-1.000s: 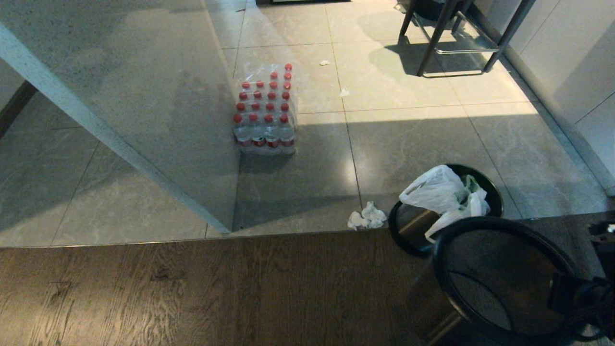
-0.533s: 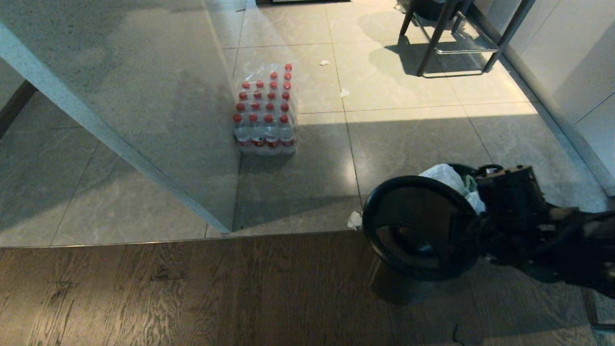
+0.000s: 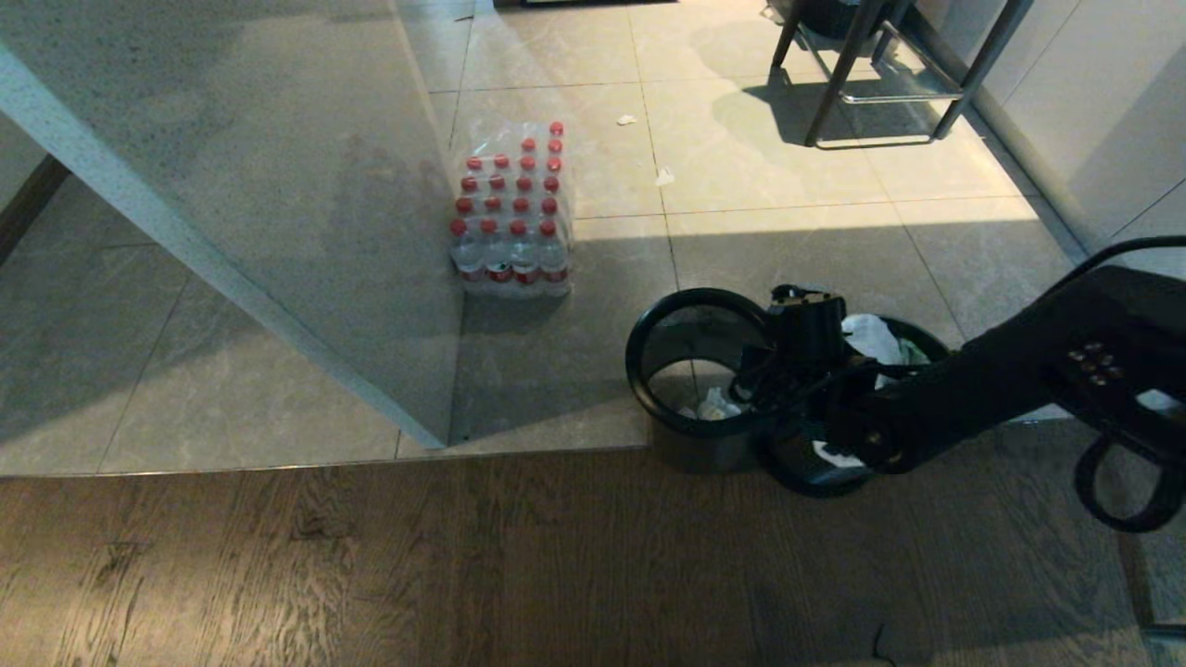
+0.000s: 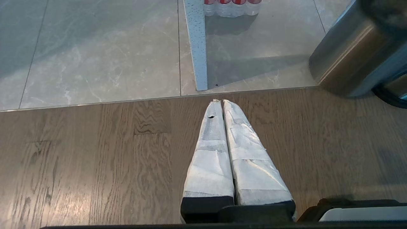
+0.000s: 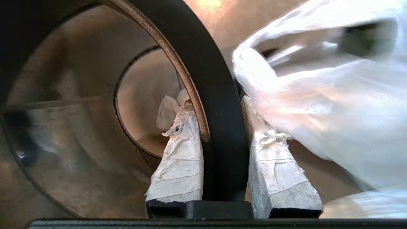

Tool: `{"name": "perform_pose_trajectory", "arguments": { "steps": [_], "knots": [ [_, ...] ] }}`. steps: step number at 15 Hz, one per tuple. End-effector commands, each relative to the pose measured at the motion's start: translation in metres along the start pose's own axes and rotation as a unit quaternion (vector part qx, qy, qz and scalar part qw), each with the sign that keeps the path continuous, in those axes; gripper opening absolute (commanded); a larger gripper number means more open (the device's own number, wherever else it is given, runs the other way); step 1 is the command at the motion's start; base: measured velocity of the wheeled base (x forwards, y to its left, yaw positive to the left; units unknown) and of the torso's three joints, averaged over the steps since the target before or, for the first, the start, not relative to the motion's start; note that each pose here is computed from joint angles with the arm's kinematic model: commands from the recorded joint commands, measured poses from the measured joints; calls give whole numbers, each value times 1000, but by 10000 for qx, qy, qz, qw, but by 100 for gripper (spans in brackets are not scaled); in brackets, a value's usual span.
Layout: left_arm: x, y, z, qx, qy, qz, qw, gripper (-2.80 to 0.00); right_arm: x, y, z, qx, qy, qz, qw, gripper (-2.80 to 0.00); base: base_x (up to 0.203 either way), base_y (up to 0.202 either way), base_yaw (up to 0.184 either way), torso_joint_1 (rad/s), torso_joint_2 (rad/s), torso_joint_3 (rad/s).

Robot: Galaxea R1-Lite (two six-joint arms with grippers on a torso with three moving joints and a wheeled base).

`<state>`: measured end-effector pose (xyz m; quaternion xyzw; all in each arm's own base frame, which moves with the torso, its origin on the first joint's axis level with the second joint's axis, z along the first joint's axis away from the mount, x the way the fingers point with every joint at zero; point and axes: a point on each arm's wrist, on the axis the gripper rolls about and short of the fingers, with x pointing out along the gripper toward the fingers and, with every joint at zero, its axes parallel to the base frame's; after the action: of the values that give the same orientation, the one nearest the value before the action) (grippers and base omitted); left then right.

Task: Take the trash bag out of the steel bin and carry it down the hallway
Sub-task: Place the outer trash can on the ground

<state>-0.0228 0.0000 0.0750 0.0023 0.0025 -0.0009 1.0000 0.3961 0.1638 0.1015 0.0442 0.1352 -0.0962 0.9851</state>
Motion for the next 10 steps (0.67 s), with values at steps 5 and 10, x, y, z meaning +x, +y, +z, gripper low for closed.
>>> {"name": "perform_pose_trajectory", "arguments": {
  "steps": [5, 10],
  "knots": [
    [0, 0, 0, 2, 6, 1, 10000, -280, 60, 20, -31, -1, -343, 2, 9994, -280, 0, 0, 0, 0, 0, 0],
    [0, 0, 0, 0, 0, 1, 10000, -280, 67, 25, -34, -1, -239, 227, 9995, 0, 0, 0, 0, 0, 0, 0]
  ]
}}
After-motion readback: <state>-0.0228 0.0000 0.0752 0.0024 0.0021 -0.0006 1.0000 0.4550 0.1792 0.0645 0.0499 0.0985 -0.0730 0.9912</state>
